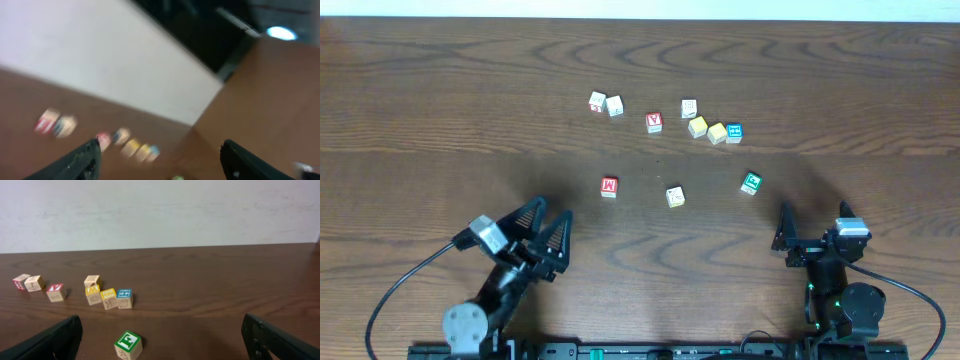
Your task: Lift 3 blocks
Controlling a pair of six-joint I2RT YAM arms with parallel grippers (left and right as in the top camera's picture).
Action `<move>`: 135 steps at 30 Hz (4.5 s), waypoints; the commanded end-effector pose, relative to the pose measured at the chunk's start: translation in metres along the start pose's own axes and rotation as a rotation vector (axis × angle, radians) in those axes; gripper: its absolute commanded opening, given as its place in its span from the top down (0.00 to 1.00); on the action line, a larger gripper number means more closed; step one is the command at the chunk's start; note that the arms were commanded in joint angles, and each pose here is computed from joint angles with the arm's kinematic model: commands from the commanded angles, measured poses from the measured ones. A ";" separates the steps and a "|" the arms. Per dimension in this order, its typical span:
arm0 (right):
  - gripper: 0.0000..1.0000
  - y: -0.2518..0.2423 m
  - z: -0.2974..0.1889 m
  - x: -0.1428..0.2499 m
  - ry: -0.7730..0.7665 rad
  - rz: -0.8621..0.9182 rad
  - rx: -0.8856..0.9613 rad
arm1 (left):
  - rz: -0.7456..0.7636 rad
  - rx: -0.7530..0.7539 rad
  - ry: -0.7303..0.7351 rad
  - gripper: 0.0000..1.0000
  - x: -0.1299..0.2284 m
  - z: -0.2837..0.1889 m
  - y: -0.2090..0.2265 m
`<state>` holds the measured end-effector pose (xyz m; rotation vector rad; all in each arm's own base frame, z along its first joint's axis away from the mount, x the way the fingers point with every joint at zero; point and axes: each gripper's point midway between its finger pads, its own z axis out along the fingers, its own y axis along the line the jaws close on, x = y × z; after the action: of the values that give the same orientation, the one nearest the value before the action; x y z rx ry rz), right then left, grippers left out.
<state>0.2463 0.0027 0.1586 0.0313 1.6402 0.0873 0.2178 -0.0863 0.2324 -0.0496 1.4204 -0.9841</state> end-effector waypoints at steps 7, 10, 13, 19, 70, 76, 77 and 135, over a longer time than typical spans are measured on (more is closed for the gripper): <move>0.01 -0.003 0.000 0.000 -0.001 -0.011 0.017 | 0.249 0.142 -0.102 0.23 -0.051 -0.004 -0.062; 0.01 -0.003 0.000 0.000 -0.001 -0.012 0.017 | 0.327 0.124 -0.154 0.23 -0.078 -0.004 -0.078; 0.01 -0.003 0.000 0.000 -0.001 -0.012 0.017 | 0.301 0.008 -0.158 0.23 -0.103 0.002 -0.075; 0.01 -0.003 0.000 0.000 -0.001 -0.011 0.017 | 0.106 -0.315 0.168 0.23 -0.095 0.022 -0.033; 0.01 -0.003 0.000 0.000 -0.001 -0.012 0.017 | -0.083 -0.820 1.314 0.23 0.142 0.066 0.084; 0.01 -0.003 0.000 0.000 -0.001 -0.012 0.017 | -0.014 -0.764 1.350 0.23 0.166 0.079 0.105; 0.01 -0.003 0.000 0.000 -0.001 -0.012 0.017 | -0.008 -0.760 1.356 0.23 0.170 0.080 0.108; 0.01 -0.003 0.000 0.000 -0.001 -0.012 0.017 | 0.115 -0.762 1.322 0.27 0.205 0.080 0.147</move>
<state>0.2464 0.0027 0.1586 0.0313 1.6402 0.0873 0.3374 -0.1567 0.0110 0.1337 2.8870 -0.2208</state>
